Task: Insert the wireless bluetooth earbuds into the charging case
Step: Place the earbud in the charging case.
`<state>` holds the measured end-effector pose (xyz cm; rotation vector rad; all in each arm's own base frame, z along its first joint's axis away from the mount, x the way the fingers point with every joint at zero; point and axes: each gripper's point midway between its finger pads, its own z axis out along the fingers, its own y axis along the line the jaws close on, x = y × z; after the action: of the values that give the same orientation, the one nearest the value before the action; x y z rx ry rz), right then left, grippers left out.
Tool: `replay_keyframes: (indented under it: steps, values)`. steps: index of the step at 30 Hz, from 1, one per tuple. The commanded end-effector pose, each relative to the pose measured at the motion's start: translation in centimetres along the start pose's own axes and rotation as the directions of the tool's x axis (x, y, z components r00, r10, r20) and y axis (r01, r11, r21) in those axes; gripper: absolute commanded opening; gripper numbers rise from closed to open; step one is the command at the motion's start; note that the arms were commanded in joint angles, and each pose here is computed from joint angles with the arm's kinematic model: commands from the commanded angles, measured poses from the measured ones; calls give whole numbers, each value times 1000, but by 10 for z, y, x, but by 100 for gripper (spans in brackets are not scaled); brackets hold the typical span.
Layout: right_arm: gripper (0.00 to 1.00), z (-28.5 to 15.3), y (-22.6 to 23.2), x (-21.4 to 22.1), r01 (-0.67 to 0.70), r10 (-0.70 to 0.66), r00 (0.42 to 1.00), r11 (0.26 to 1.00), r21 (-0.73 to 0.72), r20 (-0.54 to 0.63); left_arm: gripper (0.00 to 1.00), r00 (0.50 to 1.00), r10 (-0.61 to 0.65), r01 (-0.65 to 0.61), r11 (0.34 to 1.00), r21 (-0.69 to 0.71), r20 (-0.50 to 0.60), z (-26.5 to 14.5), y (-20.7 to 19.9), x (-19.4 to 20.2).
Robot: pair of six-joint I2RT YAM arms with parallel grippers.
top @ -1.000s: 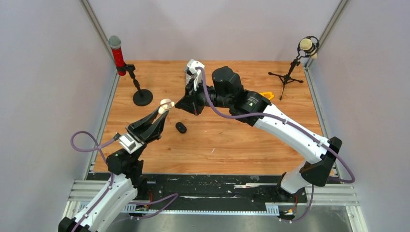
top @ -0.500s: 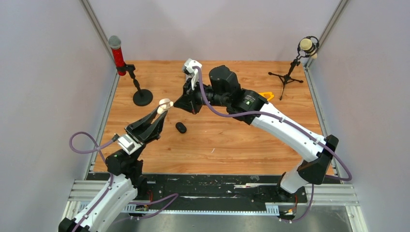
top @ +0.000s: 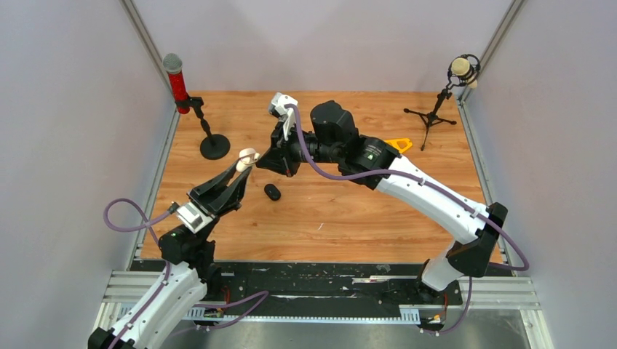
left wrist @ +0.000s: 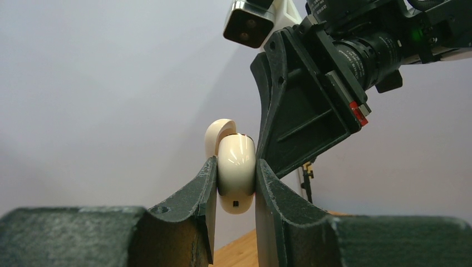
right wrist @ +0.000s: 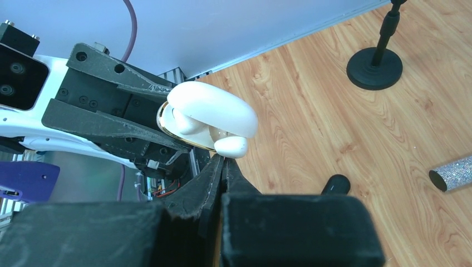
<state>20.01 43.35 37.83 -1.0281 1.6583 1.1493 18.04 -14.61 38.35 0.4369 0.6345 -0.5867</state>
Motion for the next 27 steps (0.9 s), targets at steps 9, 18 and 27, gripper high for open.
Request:
replay_keyframes:
  steps: [9, 18, 27]
  values:
    - [0, -11, 17, -47, 54, -51, 991, 998, -23, 122, 0, 999, 12, -13, 999, 35, 34, 7, -4, -14]
    - [0, -16, 25, -46, 66, -59, 992, 996, -58, 116, 0, 999, 13, -14, 1000, 23, 32, 7, -3, -13]
    - [0, -48, 18, -73, 96, -100, 970, 995, 29, 223, 0, 1000, 0, -1, 999, 40, 28, 7, -6, -12]
